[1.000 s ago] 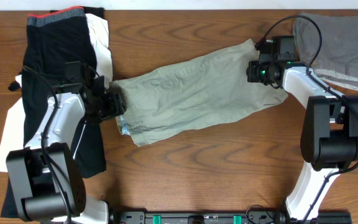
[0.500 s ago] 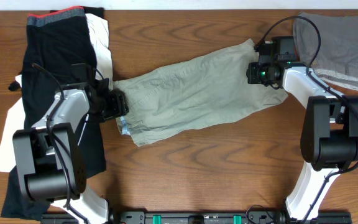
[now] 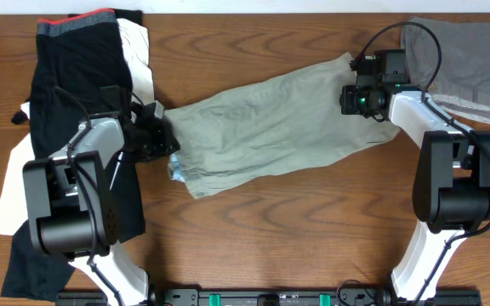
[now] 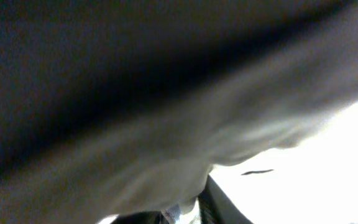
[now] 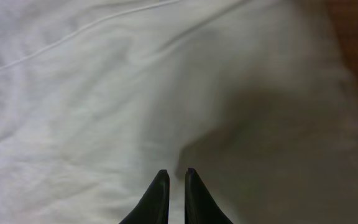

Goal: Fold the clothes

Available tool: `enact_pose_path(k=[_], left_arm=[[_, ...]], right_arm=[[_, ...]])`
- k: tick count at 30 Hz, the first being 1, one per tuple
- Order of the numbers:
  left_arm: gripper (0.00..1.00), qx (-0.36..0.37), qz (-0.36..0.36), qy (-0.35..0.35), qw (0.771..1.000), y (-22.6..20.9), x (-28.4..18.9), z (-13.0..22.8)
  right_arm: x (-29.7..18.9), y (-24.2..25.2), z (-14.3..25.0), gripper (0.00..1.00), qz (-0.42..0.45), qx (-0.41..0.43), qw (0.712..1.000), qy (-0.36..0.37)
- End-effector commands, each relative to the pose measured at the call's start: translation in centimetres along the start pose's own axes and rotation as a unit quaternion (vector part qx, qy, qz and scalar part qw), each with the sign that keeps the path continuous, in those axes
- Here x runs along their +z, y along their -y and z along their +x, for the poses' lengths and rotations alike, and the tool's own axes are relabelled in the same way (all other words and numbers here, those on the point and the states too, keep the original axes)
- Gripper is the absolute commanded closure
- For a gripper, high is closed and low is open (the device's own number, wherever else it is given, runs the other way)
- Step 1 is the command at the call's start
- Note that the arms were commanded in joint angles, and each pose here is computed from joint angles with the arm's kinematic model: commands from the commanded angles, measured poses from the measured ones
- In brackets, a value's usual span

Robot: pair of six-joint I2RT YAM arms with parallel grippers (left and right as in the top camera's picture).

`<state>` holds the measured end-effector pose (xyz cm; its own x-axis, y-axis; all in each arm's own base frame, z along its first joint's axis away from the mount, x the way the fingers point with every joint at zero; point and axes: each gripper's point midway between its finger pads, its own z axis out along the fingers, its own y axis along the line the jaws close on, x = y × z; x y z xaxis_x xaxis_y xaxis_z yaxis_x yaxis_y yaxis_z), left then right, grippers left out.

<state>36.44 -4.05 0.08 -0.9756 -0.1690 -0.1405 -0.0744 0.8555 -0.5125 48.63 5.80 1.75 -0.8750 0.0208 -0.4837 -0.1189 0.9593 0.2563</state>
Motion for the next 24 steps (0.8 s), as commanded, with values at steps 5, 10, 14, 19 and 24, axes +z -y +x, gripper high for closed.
enact_pose_path(k=[5,10,14,19,24], left_arm=[[0.94,0.002,0.013,-0.052,0.999,0.7,2.6,3.0],[0.94,-0.011,0.013,-0.042,0.999,0.7,0.7,2.7],[0.94,-0.01,0.01,-0.026,1.0,1.0,-2.0,2.6],[0.94,-0.038,-0.016,-0.022,0.999,0.3,-5.7,3.3],[0.94,-0.039,-0.039,-0.034,0.998,-0.8,-8.3,4.0]], right_arm=[[0.3,0.4,0.5,0.92,0.002,-0.002,1.0,-0.009],[0.3,-0.2,0.3,0.94,-0.014,-0.004,1.0,-0.005],[-0.5,-1.3,-1.0,0.94,-0.039,-0.008,0.999,0.008],[-1.9,-2.8,-2.4,0.94,-0.07,-0.013,0.997,0.021],[-2.9,-4.5,-2.8,0.92,-0.112,-0.019,0.993,0.026]])
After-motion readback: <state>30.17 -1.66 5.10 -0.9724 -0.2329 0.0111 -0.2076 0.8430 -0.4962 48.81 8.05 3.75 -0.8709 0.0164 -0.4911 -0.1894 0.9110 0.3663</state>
